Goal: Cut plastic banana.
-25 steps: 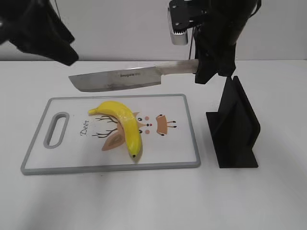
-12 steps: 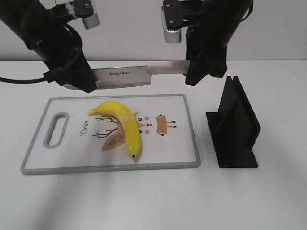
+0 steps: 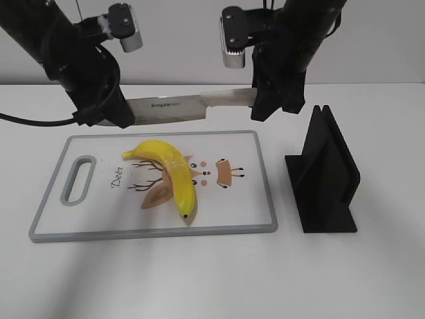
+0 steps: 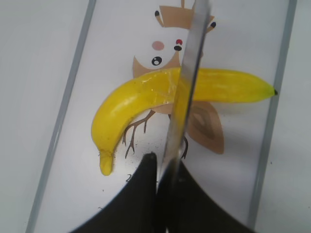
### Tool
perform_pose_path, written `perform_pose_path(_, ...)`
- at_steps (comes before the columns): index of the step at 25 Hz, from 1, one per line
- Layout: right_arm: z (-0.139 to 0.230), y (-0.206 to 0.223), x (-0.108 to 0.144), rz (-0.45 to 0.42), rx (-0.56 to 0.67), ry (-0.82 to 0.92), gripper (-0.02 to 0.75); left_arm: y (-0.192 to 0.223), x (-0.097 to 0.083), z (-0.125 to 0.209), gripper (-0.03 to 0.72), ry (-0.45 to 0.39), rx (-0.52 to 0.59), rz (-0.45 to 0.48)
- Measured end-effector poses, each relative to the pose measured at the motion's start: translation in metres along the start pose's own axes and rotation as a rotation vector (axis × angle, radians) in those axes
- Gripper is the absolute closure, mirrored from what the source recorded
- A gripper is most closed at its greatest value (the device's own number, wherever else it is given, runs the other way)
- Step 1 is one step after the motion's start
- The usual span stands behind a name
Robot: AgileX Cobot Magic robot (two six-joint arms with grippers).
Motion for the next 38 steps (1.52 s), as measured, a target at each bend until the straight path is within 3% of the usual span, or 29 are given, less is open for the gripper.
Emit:
perform_pose_path(6, 0.020, 0.055, -0.008, -0.061, 0.078, 0.021, 0.570, 0.053, -0.001, 0.021, 0.673, -0.078, 0.002, 0.077)
perform_pose_path(10, 0.039, 0.096, -0.006, -0.127, 0.150, 0.039, 0.570, 0.102, -0.011, 0.039, 0.671, -0.132, 0.016, 0.162)
perform_pose_path(20, 0.042, 0.102, -0.008, -0.132, 0.160, 0.046, 0.570, 0.102, -0.010, 0.037, 0.671, -0.135, 0.019, 0.158)
perform_pose_path(26, 0.035, 0.078, -0.006, -0.133, 0.157, 0.068, 0.570, 0.080, -0.004, 0.025, 0.671, -0.093, 0.018, 0.109)
perform_pose_path(32, 0.006, 0.014, -0.013, -0.040, 0.074, 0.028, 0.567, 0.006, 0.002, -0.010, 0.676, -0.020, -0.024, -0.009)
perform_pose_path(38, -0.013, -0.025, -0.022, 0.044, 0.004, -0.004, 0.556, -0.035, 0.005, -0.028, 0.683, 0.015, -0.052, -0.109)
Point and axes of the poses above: a point on each arm's last joint axis where the gripper is mounted, y pointing out along that axis toward the gripper, x along the wrist's bending axis when the last joint is at zero, z = x × y, the point moved 7 cm from there along y, pointing out along that axis toward the gripper, and after that the axes turned 15 degrees about y, right-handed, at the moved point
